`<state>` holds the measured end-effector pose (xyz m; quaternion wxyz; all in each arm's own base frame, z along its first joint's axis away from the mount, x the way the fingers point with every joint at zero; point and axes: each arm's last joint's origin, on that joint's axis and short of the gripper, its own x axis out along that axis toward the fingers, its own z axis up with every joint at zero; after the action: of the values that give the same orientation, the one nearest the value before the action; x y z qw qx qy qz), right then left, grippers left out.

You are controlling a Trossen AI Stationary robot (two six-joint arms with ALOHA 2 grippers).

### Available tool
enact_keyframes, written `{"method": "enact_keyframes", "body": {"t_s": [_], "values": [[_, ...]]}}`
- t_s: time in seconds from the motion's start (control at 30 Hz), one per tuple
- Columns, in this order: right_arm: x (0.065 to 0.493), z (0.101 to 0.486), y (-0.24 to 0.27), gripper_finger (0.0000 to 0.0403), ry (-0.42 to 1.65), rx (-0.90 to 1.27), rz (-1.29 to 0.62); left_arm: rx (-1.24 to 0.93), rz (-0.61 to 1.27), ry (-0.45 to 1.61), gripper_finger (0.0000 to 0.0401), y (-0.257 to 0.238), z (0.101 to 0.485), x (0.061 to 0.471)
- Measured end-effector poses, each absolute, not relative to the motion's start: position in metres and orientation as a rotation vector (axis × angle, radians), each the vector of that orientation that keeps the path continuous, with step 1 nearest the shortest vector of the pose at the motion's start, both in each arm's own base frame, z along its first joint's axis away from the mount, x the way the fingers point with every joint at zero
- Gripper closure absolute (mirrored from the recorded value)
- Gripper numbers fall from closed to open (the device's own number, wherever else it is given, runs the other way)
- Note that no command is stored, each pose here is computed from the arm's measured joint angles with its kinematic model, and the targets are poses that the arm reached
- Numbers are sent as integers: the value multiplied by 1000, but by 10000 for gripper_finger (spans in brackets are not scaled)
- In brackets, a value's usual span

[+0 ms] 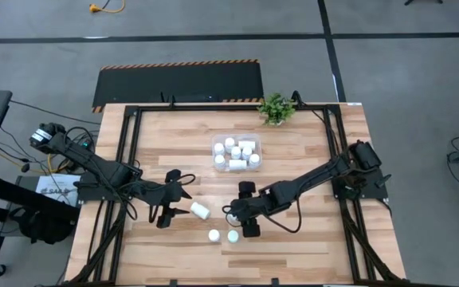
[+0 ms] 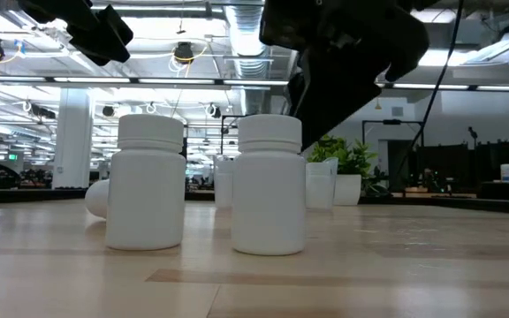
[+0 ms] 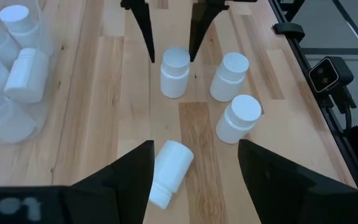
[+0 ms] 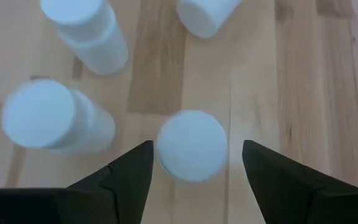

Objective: Pick and place pill bottles into a basket
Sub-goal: Put the white medicine bottle into the transparent bin

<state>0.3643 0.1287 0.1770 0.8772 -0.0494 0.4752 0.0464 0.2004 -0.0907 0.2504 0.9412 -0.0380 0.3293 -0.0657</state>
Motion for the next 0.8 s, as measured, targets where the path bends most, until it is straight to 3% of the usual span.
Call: {"method": "enact_keyframes", "body": {"t_s": [0.8], "values": [[366, 178, 130, 164, 974, -85, 135, -77, -134, 673, 181, -91, 250, 200]]}}
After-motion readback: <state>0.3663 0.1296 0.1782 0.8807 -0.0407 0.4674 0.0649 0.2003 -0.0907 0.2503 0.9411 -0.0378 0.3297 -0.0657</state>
